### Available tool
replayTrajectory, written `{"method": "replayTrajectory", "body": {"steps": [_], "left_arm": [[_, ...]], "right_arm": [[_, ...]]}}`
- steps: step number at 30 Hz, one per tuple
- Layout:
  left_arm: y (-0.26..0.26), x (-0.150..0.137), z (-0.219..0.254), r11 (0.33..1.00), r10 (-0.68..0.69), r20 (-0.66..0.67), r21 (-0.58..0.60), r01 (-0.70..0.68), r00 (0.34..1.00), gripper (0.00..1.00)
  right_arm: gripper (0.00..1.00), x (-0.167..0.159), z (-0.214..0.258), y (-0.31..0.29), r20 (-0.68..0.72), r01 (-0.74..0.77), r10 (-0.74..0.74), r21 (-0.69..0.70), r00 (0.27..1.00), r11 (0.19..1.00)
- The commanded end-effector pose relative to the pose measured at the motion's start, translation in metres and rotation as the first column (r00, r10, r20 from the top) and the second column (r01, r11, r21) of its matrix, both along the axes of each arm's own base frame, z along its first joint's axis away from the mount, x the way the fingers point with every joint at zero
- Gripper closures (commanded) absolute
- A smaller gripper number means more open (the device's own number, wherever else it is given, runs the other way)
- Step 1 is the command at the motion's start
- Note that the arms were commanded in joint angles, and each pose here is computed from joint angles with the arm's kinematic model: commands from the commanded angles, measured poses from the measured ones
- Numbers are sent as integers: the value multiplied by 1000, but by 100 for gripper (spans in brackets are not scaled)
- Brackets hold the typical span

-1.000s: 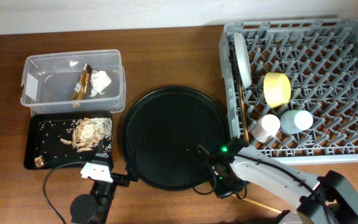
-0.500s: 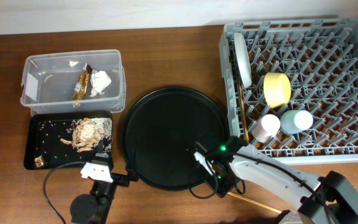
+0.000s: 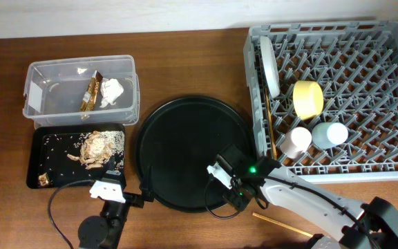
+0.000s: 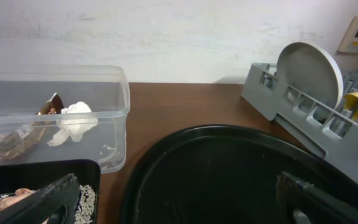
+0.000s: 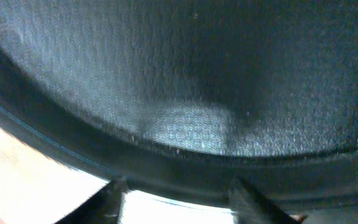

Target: Sort waste into correct bins and load items into the dishwasher rack

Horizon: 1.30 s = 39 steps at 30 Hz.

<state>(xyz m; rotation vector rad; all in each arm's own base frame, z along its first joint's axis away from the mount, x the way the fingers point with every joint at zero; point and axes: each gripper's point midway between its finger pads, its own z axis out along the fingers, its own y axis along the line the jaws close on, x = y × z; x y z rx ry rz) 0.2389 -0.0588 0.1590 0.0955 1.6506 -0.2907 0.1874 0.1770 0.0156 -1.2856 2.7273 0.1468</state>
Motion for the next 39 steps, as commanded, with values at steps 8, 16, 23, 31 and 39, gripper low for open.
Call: {"method": "replayTrajectory", "body": {"steps": [8,16,23,31,39], "left_arm": [[-1,0,-2,1000,-9,0,12,9,1000,1],[-1,0,-2,1000,-9,0,12,9,1000,1],[-1,0,-2,1000,-9,0,12,9,1000,1],[-1,0,-2,1000,-9,0,12,9,1000,1],[-1,0,-2,1000,-9,0,12,9,1000,1]], "right_arm": [[2,29,47,-11,287,69,-79,47,955,997],[1,0,66,-53,286,94,-75,-52,955,994],[5,2,38,-90,360,143,-60,-209,931,967],[2,-5,36,-67,336,69,-16,-147,942,987],[1,4,41,-49,364,62,-36,-61,931,996]]}}
